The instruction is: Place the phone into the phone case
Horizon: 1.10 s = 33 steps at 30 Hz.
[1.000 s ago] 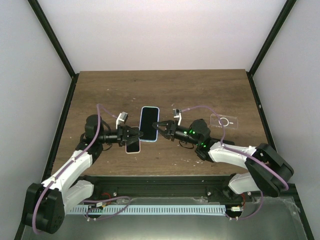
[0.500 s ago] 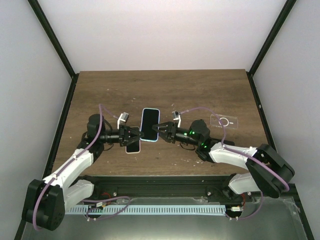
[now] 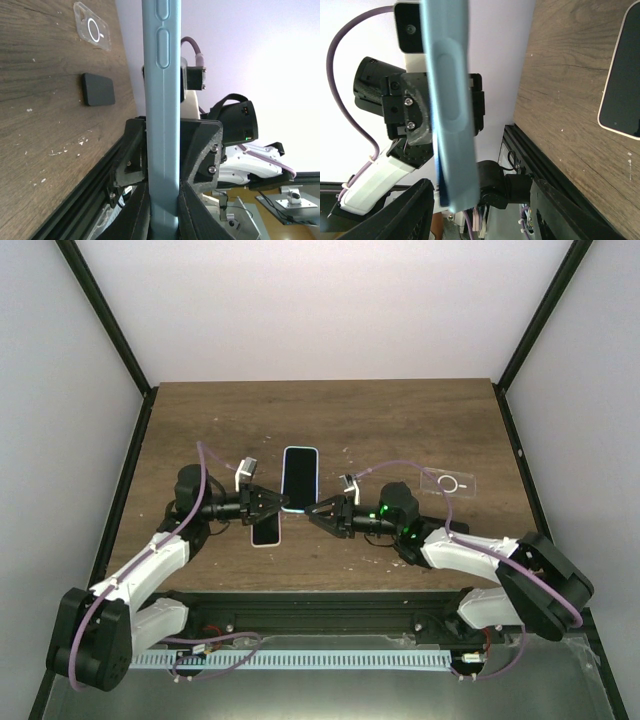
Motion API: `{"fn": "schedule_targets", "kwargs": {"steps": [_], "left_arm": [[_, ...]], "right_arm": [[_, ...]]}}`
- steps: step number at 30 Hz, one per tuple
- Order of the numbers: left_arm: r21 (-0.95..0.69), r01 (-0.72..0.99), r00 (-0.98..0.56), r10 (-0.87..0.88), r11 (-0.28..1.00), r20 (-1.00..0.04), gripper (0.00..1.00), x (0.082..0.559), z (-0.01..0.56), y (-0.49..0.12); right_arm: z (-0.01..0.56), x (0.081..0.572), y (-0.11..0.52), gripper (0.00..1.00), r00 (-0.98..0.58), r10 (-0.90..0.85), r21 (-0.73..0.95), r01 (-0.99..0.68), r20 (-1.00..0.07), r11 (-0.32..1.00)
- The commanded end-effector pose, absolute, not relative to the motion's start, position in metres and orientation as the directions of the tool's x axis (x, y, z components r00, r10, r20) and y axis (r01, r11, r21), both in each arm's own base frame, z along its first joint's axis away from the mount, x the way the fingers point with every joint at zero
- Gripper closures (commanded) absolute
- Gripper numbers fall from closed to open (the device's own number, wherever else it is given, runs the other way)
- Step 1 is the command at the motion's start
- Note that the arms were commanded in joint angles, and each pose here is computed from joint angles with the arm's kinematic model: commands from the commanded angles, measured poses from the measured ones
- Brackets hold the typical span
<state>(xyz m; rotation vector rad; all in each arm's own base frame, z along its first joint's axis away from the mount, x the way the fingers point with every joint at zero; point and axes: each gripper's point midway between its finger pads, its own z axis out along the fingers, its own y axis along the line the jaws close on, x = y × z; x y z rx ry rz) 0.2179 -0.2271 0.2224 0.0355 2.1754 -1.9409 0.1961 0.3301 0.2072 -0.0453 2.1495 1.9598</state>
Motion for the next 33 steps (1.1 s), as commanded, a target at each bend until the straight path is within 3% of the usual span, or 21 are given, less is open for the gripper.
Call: {"fn": "schedule_targets", "kwargs": {"steps": [1,10,19,25,29,33], "left_arm": [[-0.953,0.287,-0.946,-0.13,0.099,-0.298,0.99,0.223,0.245,-0.229],[-0.955,0.277,-0.95,-0.123,0.101,-0.289,0.99,0.219,0.24,-0.229],[-0.949,0.269,-0.952,-0.101,0.163,-0.288,1.0,0.217,0.222,-0.227],[-0.949,0.274,-0.953,-0.09,0.159,-0.29,1.0,0.214,0.221,-0.227],[-0.945,0.278,-0.951,-0.088,0.172,-0.296,1.0,0.215,0.219,-0.227],[-0.921,0.305,-0.94,-0.08,0.244,-0.332,1.0,0.219,0.21,-0.225]], "right_arm": [[0.219,0.196,0.328,0.47,-0.965,0.139,0.974,-0.213,-0.223,0.081],[0.226,0.206,0.335,0.44,-0.964,0.159,0.977,-0.206,-0.213,0.06],[0.227,0.213,0.331,0.67,-0.956,0.211,0.979,-0.193,-0.202,0.064],[0.231,0.215,0.332,0.62,-0.953,0.212,0.976,-0.204,-0.216,0.077],[0.232,0.216,0.332,0.7,-0.952,0.217,0.977,-0.202,-0.214,0.074],[0.229,0.215,0.332,0.84,-0.958,0.214,0.981,-0.174,-0.189,0.087]]}}
